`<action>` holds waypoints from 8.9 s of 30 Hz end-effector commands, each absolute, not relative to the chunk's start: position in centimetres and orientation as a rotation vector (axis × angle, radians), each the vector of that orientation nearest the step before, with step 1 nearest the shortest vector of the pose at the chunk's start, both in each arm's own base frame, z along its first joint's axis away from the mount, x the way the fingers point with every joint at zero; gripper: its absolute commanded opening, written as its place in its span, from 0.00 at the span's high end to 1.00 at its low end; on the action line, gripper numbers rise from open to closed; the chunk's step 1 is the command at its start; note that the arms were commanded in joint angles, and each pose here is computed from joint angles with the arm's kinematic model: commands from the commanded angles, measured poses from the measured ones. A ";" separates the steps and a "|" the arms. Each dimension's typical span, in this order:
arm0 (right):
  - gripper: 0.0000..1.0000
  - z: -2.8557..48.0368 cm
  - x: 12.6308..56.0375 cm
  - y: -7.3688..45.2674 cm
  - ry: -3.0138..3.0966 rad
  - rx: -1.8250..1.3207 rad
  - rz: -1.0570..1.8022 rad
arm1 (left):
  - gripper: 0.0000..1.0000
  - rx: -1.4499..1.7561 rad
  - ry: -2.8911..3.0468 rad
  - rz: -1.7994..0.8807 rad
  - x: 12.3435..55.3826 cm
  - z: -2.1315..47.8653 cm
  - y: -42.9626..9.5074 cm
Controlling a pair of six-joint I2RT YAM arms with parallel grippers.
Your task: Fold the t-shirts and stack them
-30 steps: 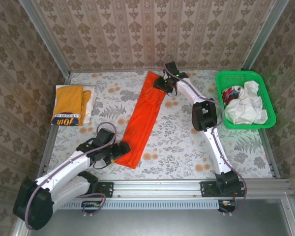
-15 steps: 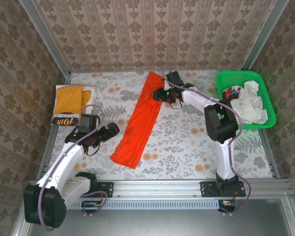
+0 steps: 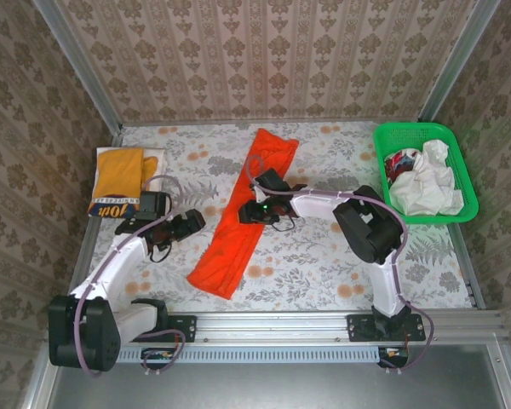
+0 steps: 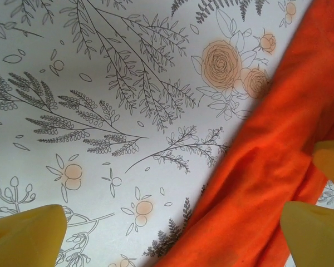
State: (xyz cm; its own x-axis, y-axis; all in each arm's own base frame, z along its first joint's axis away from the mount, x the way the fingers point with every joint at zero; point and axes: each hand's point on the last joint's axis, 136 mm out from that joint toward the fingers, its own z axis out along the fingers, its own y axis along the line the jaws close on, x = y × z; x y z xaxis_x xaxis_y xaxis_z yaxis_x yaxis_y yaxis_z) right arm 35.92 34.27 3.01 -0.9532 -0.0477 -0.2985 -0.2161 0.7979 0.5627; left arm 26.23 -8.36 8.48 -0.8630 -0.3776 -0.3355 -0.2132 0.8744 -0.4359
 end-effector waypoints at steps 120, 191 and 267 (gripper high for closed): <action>1.00 11.9 37.6 24.4 1.975 -1.817 0.204 | 0.00 1.040 1.806 -0.583 23.5 17.8 -16.1; 0.22 10.6 49.2 21.7 2.011 -1.407 -0.114 | 0.00 1.057 1.811 -0.600 23.6 17.0 -16.3; 1.00 8.8 18.6 24.1 2.020 -1.955 0.364 | 0.08 -0.211 2.465 -0.953 39.5 9.8 -25.1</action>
